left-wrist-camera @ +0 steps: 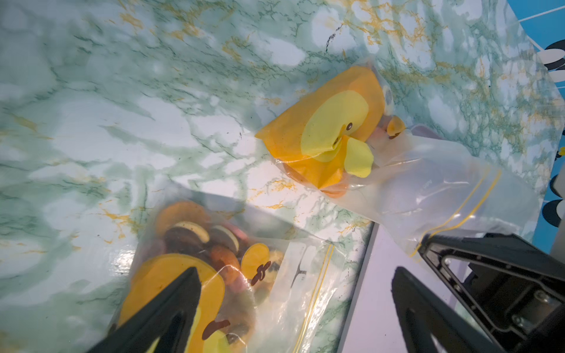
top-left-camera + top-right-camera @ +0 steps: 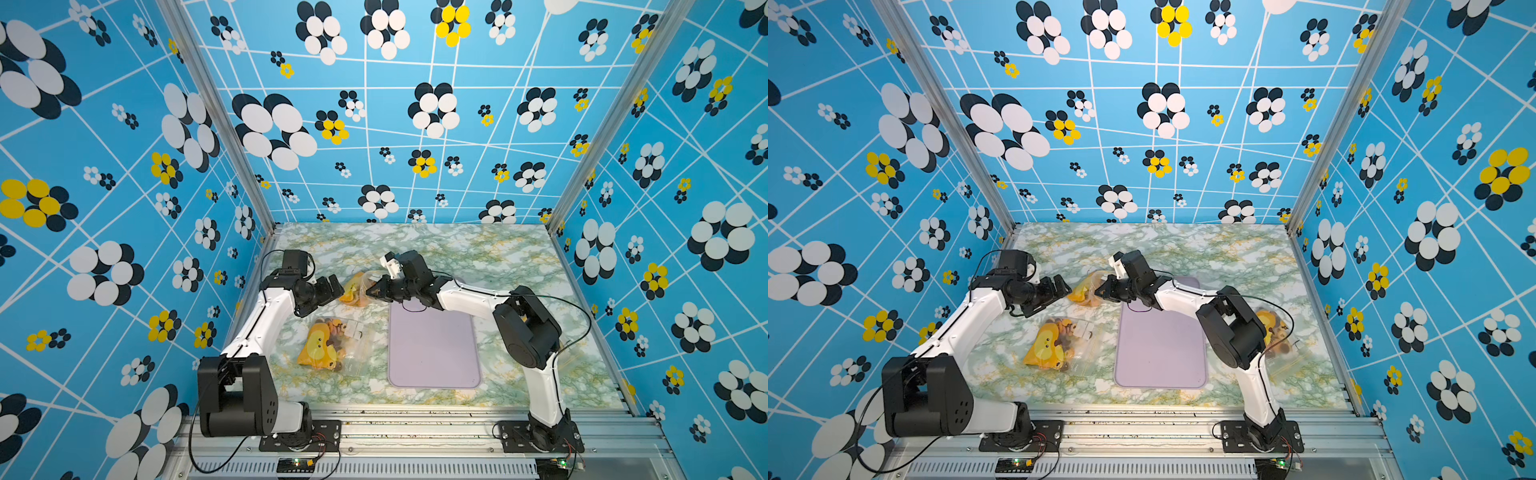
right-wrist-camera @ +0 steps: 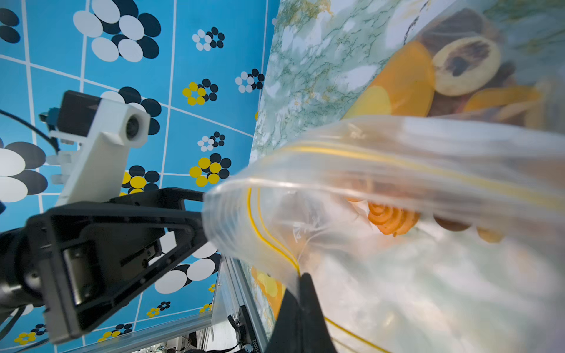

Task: Pour cookies out of the ziploc bag
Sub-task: Pick up the ziploc bag from the center of the board.

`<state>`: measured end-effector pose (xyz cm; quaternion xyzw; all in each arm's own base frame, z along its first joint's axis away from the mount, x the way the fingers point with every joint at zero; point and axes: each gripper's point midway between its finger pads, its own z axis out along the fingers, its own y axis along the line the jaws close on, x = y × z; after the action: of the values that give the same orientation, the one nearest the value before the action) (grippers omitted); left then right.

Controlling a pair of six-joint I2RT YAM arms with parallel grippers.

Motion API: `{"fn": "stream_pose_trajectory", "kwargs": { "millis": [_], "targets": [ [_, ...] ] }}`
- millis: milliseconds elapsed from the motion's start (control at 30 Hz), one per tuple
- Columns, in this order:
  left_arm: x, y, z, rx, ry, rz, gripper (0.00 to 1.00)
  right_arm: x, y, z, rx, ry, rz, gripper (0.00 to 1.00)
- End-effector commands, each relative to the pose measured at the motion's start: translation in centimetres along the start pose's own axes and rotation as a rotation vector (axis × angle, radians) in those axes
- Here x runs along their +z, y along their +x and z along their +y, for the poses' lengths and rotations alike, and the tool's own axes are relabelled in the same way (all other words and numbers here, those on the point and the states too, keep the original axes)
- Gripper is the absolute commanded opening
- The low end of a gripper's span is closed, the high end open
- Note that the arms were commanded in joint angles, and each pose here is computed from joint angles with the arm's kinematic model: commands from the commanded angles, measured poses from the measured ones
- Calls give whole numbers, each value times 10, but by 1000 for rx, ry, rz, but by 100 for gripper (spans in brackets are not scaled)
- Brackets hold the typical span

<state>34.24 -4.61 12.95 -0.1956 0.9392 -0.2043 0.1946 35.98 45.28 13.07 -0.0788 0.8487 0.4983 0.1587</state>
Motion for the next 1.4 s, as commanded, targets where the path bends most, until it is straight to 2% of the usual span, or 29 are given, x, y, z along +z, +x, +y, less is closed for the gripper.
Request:
{"fn": "stream_pose_trajectory", "kwargs": {
  "millis": [0, 267, 367, 500, 767, 1067, 1367],
  "targets": [
    [9, -1, -3, -58, 61, 30, 100, -19, -17, 33, 22, -48, -40, 0],
    [4, -24, 7, -118, 85, 19, 99, -26, -30, 67, 134, -176, -59, 0],
    [8, -24, 8, -122, 89, 29, 99, -29, -35, 85, 167, -263, -63, 0],
    [15, -23, 9, -145, 93, 42, 99, -31, -39, 92, 208, -304, -72, 0],
    [28, -25, 5, -212, 147, 49, 98, -32, -43, 95, 213, -316, -82, 0],
    [54, -22, 17, -314, 130, 105, 93, -37, -46, 86, 223, -314, -100, 0],
    [70, -27, 26, -387, 141, 95, 87, -44, -48, 67, 244, -303, -124, 0]
  ]
}}
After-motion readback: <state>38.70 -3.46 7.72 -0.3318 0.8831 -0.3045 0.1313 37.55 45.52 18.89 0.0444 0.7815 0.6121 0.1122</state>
